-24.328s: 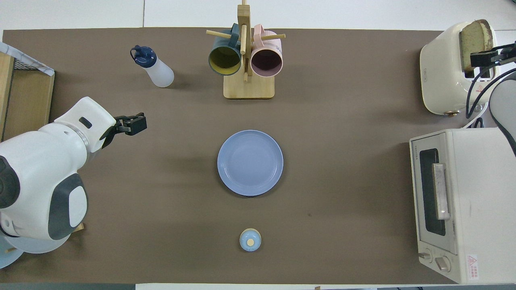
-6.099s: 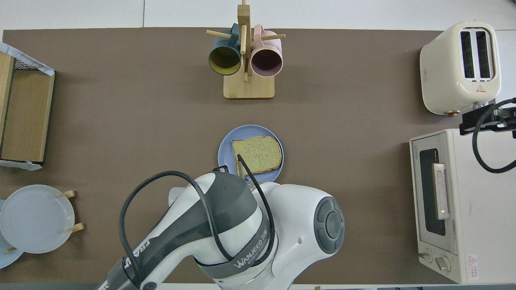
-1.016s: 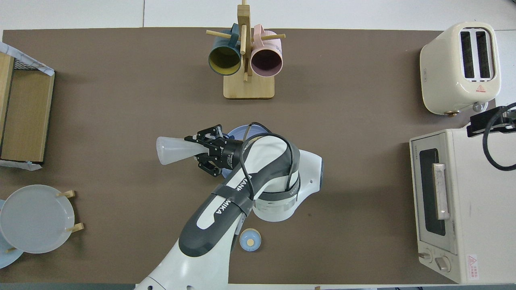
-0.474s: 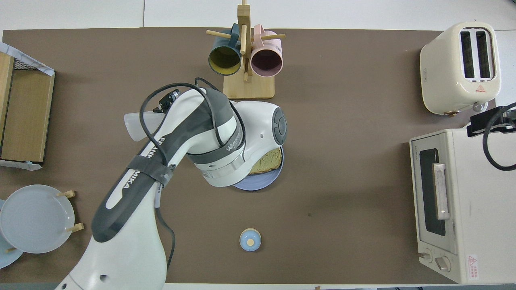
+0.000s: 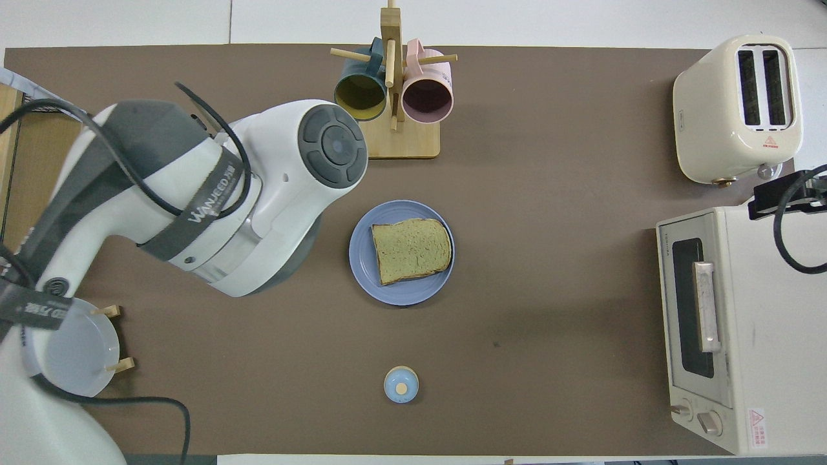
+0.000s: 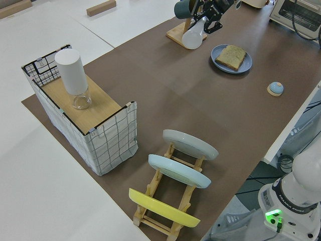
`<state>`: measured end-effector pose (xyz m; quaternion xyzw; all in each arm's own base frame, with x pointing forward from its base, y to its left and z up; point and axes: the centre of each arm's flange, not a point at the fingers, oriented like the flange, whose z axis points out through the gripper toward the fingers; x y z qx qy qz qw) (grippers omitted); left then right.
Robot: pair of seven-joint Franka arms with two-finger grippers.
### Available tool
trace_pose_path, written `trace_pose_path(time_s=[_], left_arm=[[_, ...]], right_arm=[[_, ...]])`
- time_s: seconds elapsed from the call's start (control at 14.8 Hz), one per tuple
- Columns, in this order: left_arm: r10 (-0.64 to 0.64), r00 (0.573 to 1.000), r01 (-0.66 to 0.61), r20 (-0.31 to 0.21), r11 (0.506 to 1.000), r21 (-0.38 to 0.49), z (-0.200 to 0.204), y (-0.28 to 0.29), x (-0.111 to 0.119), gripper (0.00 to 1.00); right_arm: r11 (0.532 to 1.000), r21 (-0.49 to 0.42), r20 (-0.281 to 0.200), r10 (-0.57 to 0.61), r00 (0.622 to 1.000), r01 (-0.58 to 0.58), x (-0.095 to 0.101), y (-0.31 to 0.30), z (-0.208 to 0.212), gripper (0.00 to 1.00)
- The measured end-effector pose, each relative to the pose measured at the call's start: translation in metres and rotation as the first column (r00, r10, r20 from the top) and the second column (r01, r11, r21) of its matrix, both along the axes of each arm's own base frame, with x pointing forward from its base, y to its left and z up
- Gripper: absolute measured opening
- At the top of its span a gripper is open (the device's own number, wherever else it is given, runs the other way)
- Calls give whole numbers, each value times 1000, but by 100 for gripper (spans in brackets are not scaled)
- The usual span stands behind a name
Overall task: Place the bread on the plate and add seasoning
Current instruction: 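Carry the shaker back beside the mug rack with the left gripper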
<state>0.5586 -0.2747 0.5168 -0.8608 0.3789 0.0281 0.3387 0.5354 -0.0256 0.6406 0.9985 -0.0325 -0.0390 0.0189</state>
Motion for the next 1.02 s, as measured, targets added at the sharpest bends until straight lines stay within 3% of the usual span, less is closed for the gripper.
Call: trace_pose_path(time_s=[0.2, 0.47, 0.68, 1.02], left_arm=[[75, 997, -67, 35, 981, -182, 39, 34, 5, 34], [163, 984, -128, 66, 919, -374, 68, 80, 17, 34], [261, 959, -167, 111, 837, -521, 62, 86, 29, 34], [440, 866, -126, 238, 652, -747, 27, 96, 44, 34]], right_arm=[[1000, 0, 0, 0, 1000, 0, 0, 0, 0, 100], [1000, 0, 0, 0, 1000, 0, 0, 0, 0, 100], [1000, 0, 0, 0, 1000, 0, 0, 0, 0, 100], [1000, 0, 0, 0, 1000, 0, 0, 0, 0, 100]])
